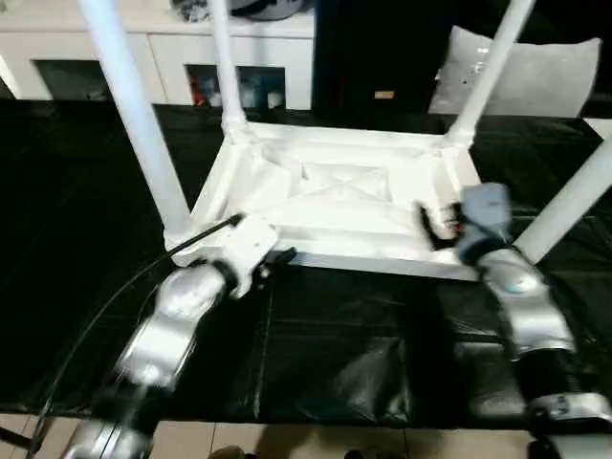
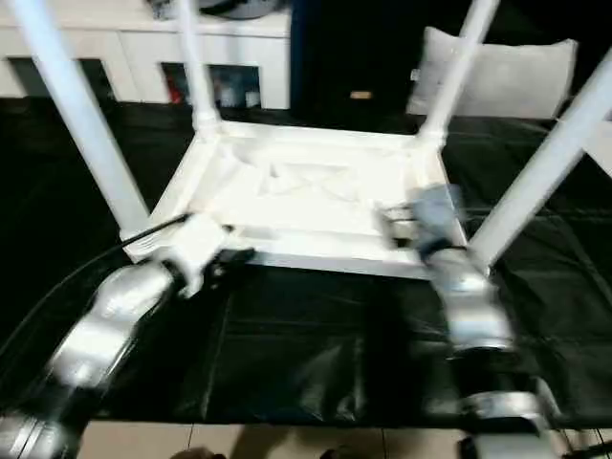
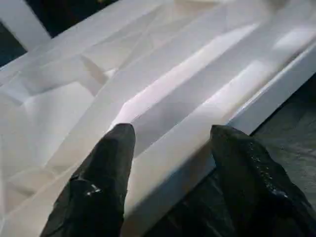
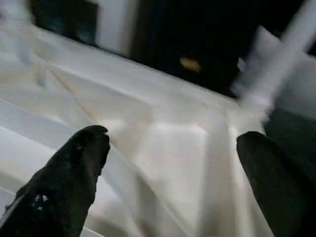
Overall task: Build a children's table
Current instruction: Rotate table base
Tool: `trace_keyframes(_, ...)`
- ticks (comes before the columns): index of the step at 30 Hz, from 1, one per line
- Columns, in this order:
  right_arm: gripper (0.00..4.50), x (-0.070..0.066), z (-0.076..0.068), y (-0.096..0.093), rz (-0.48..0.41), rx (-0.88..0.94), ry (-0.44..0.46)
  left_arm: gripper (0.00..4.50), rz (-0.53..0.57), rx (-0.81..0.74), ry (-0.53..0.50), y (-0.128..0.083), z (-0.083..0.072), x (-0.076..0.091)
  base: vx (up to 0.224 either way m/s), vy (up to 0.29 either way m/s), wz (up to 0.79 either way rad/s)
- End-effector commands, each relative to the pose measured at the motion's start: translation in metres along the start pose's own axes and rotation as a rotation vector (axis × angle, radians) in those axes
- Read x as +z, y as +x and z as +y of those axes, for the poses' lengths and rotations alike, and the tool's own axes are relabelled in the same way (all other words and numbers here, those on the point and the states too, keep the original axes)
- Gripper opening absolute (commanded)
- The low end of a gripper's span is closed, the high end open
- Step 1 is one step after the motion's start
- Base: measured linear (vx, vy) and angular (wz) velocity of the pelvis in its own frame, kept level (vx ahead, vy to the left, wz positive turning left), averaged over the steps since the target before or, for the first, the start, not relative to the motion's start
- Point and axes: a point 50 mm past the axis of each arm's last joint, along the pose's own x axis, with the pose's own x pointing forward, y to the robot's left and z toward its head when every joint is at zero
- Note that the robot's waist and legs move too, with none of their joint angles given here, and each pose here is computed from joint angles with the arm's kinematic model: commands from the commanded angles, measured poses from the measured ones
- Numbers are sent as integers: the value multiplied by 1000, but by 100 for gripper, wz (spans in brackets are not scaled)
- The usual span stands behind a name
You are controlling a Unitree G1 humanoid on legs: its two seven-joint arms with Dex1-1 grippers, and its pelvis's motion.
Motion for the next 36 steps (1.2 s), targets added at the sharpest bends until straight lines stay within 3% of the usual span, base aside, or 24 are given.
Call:
trace_keyframes(1, 450, 2, 10, -1, -27, 42, 32, 287, -39, 71, -49, -14, 8, 0, 0, 0, 0)
trace_keyframes(5, 450, 6, 33, -4, -69, 129, 124, 316, -70, 211, -119, -38, 13, -5, 0, 0, 0)
trace_keyframes(7, 450, 6, 34, -4, -76, 133, 130, 342, -69, 223, -121, -40, 13, -6, 0, 0, 0)
trace_keyframes(11, 450, 6, 52, -14, -102, 170, 174, 359, -54, 407, -126, -58, 17, -13, 0, 0, 0)
trace_keyframes(15, 450, -14, 68, -37, 16, 192, 154, 397, -65, 525, -147, -69, 19, -12, 0, 0, 0)
trace_keyframes(21, 450, -30, 69, -55, 144, 188, 186, 447, -57, 544, -156, -64, 31, -13, 0, 0, 0)
trace_keyframes(25, 450, -30, 69, -58, 169, 179, 176, 447, -49, 521, -155, -56, 44, -14, 0, 0, 0)
trace_keyframes(29, 450, -34, 67, -64, 215, 176, 160, 447, -32, 504, -139, -44, 64, -17, 0, 0, 0)
trace_keyframes(32, 450, -36, 63, -66, 244, 167, 143, 447, -27, 510, -186, -33, 89, -15, 0, 0, 0)
trace_keyframes(36, 450, -40, 57, -68, 285, 139, 121, 447, -73, 467, -215, -25, 99, -7, 0, 0, 0)
